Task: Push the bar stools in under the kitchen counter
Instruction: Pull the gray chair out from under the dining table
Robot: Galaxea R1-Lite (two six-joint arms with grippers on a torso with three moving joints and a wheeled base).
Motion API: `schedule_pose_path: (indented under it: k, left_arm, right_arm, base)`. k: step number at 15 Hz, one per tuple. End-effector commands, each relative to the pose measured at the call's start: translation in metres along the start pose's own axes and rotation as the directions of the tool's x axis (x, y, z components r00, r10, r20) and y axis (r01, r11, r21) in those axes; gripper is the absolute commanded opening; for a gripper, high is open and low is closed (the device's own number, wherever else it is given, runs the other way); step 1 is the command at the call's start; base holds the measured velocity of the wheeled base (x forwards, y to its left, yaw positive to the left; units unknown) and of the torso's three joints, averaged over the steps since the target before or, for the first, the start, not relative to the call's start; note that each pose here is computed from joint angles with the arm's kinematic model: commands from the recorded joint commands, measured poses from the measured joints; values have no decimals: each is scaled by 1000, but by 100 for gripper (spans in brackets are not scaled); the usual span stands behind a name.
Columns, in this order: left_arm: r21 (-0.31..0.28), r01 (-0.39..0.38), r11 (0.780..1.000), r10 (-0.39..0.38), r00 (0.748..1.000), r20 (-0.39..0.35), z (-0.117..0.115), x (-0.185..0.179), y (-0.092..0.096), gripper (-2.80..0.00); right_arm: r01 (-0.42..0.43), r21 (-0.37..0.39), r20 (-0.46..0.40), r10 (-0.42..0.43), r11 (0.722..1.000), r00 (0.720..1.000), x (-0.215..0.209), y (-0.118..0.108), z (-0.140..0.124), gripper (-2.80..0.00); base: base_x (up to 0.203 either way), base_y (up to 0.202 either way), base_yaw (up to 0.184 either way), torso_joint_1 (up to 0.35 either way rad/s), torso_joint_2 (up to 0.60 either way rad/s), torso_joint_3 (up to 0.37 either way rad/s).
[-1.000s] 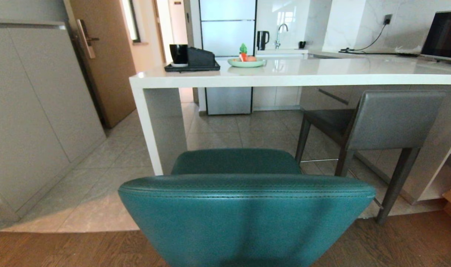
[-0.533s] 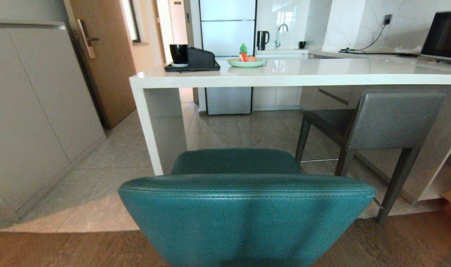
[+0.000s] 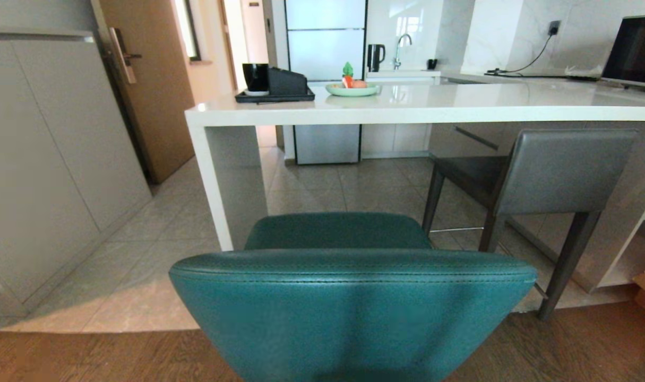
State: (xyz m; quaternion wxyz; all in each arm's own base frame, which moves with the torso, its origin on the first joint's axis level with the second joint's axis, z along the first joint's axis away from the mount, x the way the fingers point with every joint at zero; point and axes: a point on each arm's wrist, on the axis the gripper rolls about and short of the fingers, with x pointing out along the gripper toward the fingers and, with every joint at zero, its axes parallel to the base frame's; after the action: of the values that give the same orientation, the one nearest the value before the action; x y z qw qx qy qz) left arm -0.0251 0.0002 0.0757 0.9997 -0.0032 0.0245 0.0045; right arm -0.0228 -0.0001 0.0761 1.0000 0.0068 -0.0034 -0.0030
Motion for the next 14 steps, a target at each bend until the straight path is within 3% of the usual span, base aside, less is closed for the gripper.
schedule_pose_path:
  k: [1,14]
  left_arm:
    - [0,-2,1000,2,1000,0,0,0,0,-280]
    - [-3,-2,1000,2,1000,1,0,0,0,-280]
  right_arm:
    - [0,0,-4,0,1000,1000,0,0,-1,-280]
    - [-1,2,-4,1,1000,1000,0,0,-1,-280]
  base:
    - [0,0,0,0,0,0]
    - [0,0,0,0,0,0]
